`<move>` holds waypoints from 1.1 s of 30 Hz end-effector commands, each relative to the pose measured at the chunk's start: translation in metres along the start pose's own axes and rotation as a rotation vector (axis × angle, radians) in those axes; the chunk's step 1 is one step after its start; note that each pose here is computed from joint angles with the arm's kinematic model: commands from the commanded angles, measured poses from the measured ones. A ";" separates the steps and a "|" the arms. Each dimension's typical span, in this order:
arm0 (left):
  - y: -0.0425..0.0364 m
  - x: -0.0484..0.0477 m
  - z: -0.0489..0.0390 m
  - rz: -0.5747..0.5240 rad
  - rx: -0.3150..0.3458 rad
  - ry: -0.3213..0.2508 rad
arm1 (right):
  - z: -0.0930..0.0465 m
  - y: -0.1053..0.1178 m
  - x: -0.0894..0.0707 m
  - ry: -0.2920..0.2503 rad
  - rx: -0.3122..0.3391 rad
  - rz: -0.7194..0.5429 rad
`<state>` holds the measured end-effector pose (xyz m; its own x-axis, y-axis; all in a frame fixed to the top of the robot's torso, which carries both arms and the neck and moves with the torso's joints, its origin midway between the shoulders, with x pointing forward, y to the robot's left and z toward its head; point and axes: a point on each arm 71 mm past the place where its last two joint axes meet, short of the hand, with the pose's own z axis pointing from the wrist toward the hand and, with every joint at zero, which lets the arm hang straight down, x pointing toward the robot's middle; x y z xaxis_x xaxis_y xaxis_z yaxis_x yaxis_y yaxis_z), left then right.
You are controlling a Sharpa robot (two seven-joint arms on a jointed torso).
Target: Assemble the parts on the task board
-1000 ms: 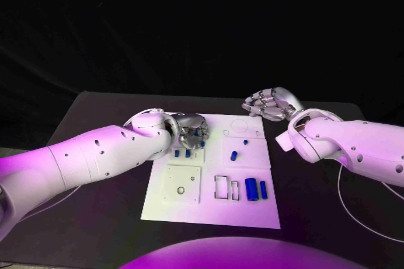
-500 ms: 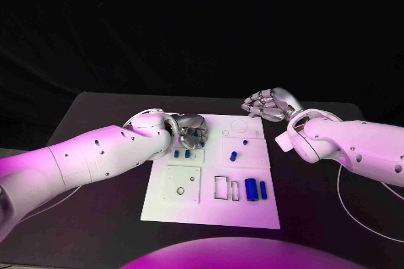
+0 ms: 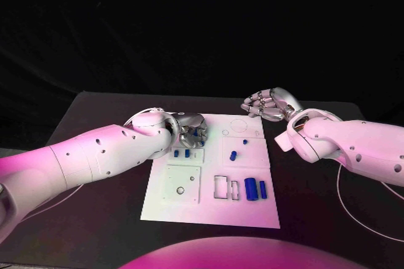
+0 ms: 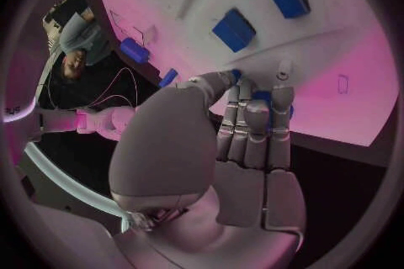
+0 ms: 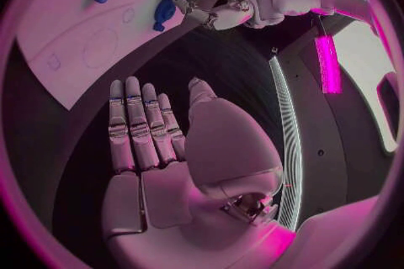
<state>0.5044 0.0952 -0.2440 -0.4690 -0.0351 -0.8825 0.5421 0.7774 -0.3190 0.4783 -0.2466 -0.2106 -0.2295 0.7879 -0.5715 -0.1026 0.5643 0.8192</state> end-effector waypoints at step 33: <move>-0.0024 0.0171 0.0031 -0.013 0.000 0.071 | 0.000 0.000 0.003 0.020 -0.007 -0.007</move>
<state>0.5043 0.0924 -0.2458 -0.4739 -0.0407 -0.8797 0.5393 0.7763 -0.3264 0.4784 -0.2458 -0.2118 -0.2334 0.7871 -0.5710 -0.1005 0.5646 0.8192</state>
